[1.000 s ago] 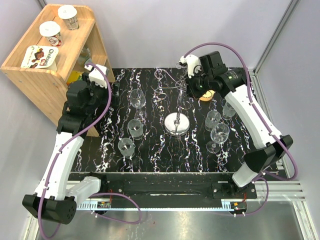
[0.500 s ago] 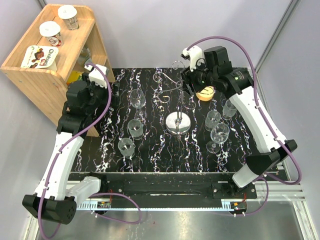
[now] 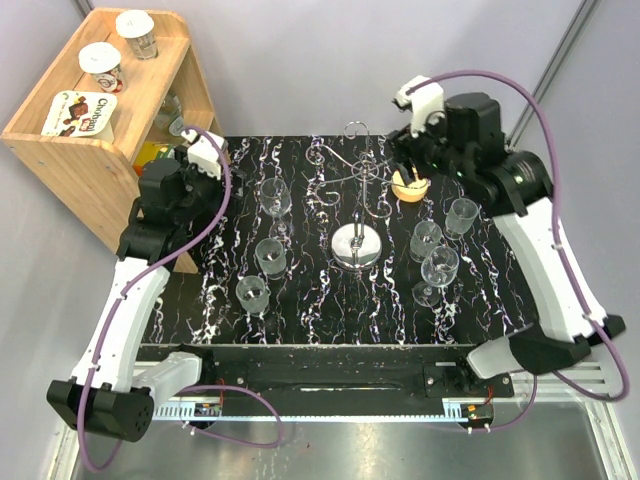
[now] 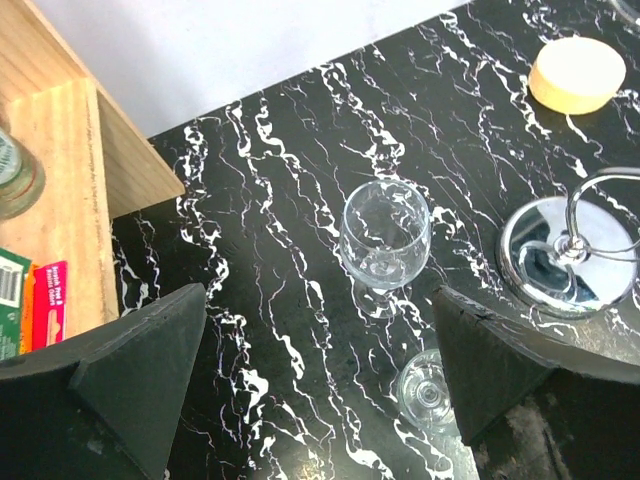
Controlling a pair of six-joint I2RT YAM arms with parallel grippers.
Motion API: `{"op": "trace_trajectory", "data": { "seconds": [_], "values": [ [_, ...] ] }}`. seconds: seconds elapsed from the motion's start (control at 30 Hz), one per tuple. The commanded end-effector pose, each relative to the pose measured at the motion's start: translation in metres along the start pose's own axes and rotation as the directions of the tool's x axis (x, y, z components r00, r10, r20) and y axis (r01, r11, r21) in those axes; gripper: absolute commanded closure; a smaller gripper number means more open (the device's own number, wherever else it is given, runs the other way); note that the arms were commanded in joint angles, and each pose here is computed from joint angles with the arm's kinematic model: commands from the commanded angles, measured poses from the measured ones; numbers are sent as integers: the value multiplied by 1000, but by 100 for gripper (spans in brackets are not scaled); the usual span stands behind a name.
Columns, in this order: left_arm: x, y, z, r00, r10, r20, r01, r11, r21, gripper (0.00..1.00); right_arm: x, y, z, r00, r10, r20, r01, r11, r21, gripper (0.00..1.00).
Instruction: Place the wine glass upside down on the wine glass rack
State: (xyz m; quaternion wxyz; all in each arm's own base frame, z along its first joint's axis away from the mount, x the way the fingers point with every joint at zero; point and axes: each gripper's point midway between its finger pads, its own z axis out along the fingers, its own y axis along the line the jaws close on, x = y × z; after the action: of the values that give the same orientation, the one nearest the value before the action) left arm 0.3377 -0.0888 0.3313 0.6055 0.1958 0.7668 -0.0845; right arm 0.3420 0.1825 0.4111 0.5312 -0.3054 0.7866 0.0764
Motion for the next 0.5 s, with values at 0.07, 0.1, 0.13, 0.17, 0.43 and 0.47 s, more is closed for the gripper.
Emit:
{"op": "trace_trajectory", "data": {
  "seconds": [0.07,0.1,0.13,0.17,0.43,0.47],
  "values": [
    [-9,-7,-3,998,58,8,-59,996,65,1,16,-51,-64,999,-40,33,28,948,316,29],
    [-9,-7,-3,998,58,8,-58,996,63,1,25,-54,-68,1000,-26,18,19,942,335,29],
    [-8,-8,-3,998,58,7,-58,996,65,1,35,-57,-74,1000,2,13,-7,940,342,28],
    [-6,-8,-3,998,57,3,-57,996,68,1,42,-65,-78,999,34,13,-36,934,355,28],
    [-5,-14,-5,999,53,0,-53,994,96,1,132,-115,-68,960,221,-174,-125,889,440,30],
    [-8,-14,-7,998,56,7,-57,994,95,1,144,-121,-63,949,245,-197,-137,887,441,30]
  ]
}}
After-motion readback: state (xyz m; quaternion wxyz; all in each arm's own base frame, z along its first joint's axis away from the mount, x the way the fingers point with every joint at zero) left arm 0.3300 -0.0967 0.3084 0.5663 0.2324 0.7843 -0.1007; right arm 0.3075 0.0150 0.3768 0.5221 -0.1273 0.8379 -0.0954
